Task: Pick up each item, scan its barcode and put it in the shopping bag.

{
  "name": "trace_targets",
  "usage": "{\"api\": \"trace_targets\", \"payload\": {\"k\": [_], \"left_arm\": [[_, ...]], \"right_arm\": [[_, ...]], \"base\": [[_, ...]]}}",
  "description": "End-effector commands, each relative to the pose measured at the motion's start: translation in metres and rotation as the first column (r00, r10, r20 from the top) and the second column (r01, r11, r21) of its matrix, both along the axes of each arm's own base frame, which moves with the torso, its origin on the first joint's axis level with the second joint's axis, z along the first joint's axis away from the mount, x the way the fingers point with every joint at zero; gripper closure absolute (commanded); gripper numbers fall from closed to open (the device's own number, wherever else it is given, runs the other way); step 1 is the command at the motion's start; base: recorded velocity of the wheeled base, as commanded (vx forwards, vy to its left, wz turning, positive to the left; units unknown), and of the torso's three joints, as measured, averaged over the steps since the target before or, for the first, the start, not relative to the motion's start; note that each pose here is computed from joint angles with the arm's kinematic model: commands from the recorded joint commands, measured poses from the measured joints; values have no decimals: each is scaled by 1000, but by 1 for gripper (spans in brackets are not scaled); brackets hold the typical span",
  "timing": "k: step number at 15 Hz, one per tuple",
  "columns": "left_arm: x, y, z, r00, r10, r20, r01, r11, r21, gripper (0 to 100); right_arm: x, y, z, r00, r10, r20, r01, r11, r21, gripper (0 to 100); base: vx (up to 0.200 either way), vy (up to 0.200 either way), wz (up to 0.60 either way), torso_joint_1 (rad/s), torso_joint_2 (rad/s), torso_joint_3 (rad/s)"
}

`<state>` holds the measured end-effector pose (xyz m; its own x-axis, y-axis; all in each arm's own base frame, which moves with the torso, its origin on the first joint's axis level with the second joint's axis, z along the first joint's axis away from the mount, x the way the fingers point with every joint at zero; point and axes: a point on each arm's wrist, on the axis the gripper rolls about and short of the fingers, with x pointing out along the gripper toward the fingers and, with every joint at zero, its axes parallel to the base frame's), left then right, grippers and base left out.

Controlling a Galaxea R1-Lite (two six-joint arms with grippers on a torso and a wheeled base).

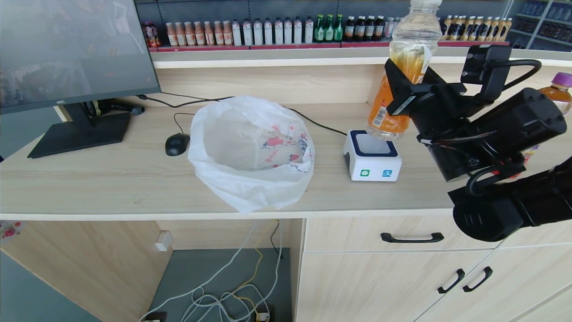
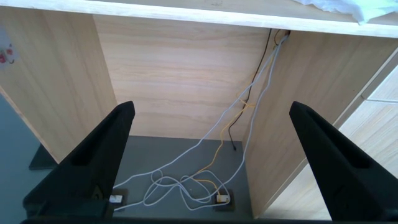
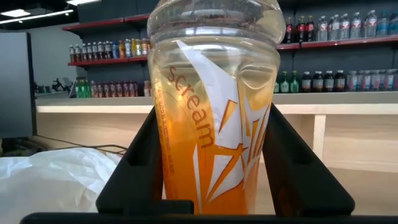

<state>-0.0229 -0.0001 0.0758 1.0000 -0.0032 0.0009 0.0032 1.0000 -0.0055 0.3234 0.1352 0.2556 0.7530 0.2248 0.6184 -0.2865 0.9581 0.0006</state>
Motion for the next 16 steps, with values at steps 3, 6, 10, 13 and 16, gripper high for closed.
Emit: {"api": "trace_targets", "payload": {"k": [3,6,10,13,16], "left_arm": [[0,0,0,1000,0,1,0,1000,-1,0],[0,0,0,1000,0,1,0,1000,-1,0],[0,0,0,1000,0,1,0,1000,1,0],[0,0,0,1000,0,-1,0,1000,1,0],[0,0,0,1000,0,1,0,1000,1,0]], "right_arm": [[2,0,0,1000,-1,2,1,1000,1,100],[3,-5,3,1000,-17,15,17,1000,6,100],[2,-5,6,1000,-18,22,18,1000,8,100],[2,-5,6,1000,-16,24,16,1000,8,100],[0,-3,7,1000,-11,27,11,1000,4,100]], "base": [[0,200,0,1,2,2],[0,200,0,6,2,1],[0,200,0,7,2,1],[0,200,0,4,2,6],[0,67,0,-1,1,1]]}}
